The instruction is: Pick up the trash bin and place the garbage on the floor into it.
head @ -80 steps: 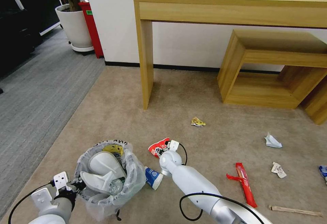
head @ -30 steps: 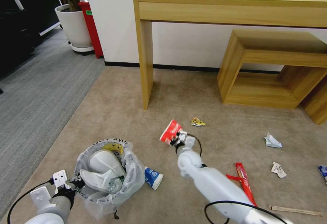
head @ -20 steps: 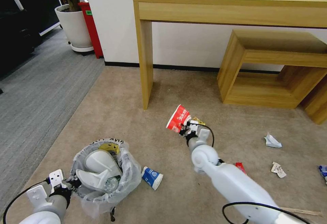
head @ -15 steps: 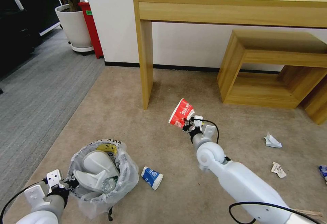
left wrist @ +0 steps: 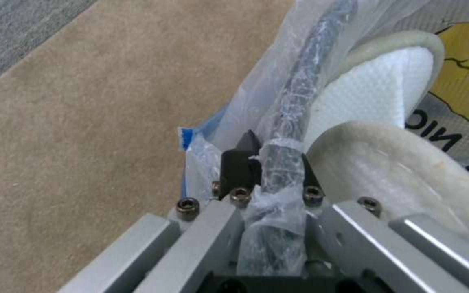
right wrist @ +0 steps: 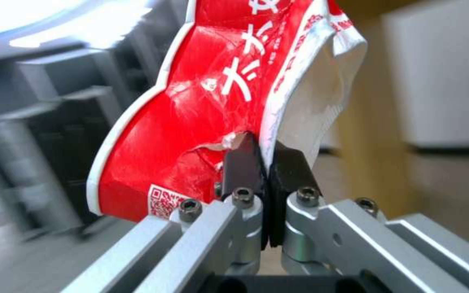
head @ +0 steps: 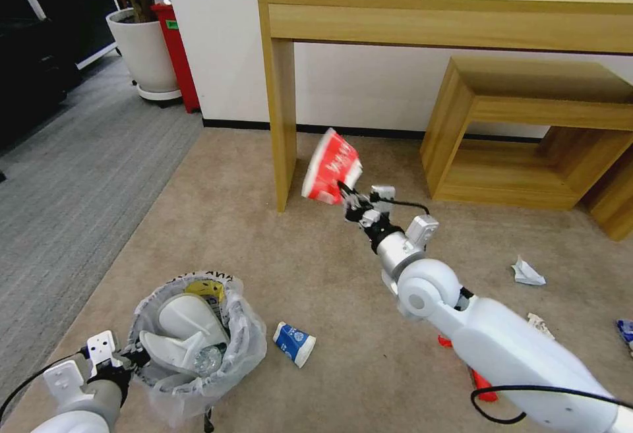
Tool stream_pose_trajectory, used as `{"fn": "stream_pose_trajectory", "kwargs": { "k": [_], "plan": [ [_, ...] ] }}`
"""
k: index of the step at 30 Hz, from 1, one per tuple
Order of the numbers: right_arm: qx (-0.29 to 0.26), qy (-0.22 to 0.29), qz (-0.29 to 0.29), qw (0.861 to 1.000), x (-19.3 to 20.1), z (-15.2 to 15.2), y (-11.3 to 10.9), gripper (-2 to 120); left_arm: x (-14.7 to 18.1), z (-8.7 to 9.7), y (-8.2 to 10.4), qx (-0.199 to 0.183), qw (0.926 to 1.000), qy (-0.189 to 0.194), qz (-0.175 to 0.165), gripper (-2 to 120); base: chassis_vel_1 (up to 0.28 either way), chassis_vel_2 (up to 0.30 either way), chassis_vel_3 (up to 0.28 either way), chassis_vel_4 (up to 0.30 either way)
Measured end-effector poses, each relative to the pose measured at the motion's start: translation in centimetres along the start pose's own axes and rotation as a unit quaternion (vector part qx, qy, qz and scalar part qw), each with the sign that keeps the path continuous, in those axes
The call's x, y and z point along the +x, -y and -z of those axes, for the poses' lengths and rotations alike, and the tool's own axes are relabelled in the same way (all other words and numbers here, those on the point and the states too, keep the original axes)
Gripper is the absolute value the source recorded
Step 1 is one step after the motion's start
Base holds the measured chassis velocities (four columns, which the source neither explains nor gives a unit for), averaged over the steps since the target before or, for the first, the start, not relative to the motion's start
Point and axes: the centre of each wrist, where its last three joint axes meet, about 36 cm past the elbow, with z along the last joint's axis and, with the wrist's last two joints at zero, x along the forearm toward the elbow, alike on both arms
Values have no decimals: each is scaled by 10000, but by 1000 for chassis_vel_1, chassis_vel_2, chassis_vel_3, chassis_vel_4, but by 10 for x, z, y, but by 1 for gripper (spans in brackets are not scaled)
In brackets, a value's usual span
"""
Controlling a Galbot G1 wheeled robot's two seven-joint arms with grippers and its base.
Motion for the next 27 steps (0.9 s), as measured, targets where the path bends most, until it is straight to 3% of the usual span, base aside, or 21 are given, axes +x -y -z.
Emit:
{"fn": "stream_pose_trajectory", "kwargs": {
  "k": [1,4,8,12,20,27],
  "plan": [
    [0,0,0,10000,0,0,0,0,0,0,0,0,10000,0,0,1,0,0,0,0],
    [54,-31,917,9958,3,-6,-13,0,7,3,6,-27,9999,31,-98,1,0,0,0,0],
    [-35,-70,1381,9904,3,-15,-20,0,10,7,10,-38,9998,60,-180,1,0,0,0,0],
    [-222,-150,2195,9752,0,-32,-24,0,13,15,14,-50,9995,128,-278,1,0,0,0,0],
    [-92,-614,2568,9645,10,-53,-24,0,12,19,15,-52,9994,151,-315,1,0,0,0,0],
    [-9,-1283,2583,9575,34,-97,-25,0,14,24,17,-41,9991,203,-380,1,0,0,0,0]
  ]
}}
